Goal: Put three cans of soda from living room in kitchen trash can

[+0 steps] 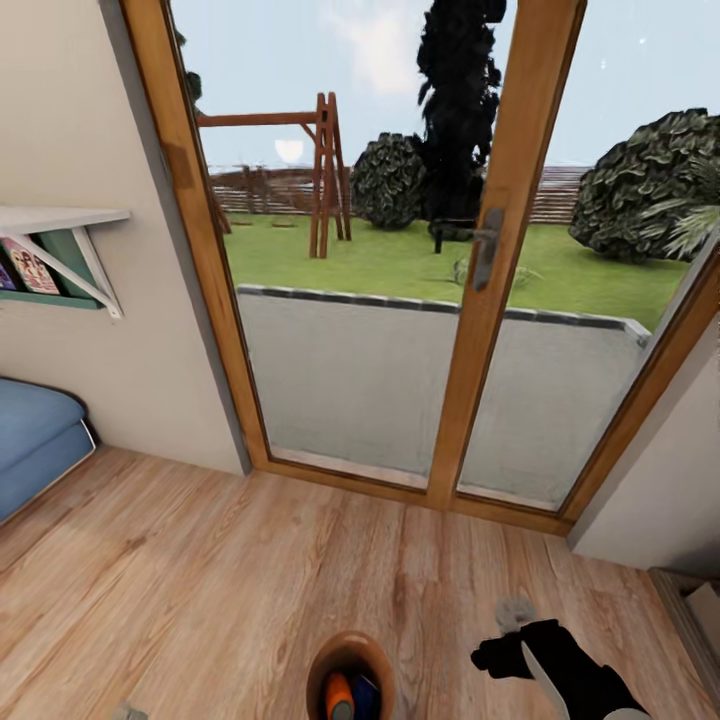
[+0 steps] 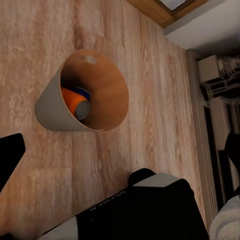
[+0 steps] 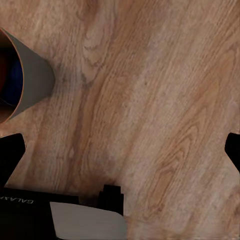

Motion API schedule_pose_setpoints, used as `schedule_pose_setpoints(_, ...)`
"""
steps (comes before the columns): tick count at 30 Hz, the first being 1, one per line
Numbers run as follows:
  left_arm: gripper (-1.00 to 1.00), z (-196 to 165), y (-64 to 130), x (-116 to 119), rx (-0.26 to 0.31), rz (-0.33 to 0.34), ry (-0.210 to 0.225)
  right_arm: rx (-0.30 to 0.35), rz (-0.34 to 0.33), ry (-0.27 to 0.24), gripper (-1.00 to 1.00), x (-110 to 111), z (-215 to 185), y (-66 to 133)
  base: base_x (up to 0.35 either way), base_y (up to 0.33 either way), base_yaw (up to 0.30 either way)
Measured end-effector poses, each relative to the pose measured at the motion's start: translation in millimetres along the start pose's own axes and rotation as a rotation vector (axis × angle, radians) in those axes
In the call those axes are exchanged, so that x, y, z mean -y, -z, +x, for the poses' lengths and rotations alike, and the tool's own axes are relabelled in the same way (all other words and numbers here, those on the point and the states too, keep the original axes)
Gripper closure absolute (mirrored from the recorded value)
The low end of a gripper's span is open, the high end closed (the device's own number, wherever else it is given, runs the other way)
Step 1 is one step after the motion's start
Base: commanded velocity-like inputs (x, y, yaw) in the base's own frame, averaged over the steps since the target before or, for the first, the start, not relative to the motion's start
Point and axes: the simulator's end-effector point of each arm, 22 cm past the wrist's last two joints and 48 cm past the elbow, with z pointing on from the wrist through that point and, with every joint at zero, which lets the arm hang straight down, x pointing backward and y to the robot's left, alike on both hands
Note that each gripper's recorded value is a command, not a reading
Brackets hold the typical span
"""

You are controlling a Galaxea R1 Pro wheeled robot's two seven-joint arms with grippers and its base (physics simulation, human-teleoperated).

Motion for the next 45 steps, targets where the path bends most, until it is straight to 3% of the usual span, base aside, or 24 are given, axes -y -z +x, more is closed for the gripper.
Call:
schedule_pose_setpoints(5,-1.0,18,8.1,7,-0.042,0.003,-0.005,-0.056,-0.007,-0.024,-1.0,3,28,0.9,0.0,0.0,-0.001)
schedule_pose_setpoints(13,-1.0,44,19.5,21,-0.121,0.019,-0.036,-0.088,-0.015,-0.035,-1.0,3,62,3.2,0.0,0.0,0.0)
schedule_pose_setpoints(27,-1.0,53,35.2,42,-0.146,0.034,-0.054,-0.111,-0.02,-0.042,-1.0,2,96,18.4,0.0,0.0,0.0)
schedule_pose_setpoints(45,-1.0,57,53.7,65,-0.171,0.052,-0.115,-0.111,-0.017,-0.04,-1.0,1,126,42.0,0.0,0.0,0.0)
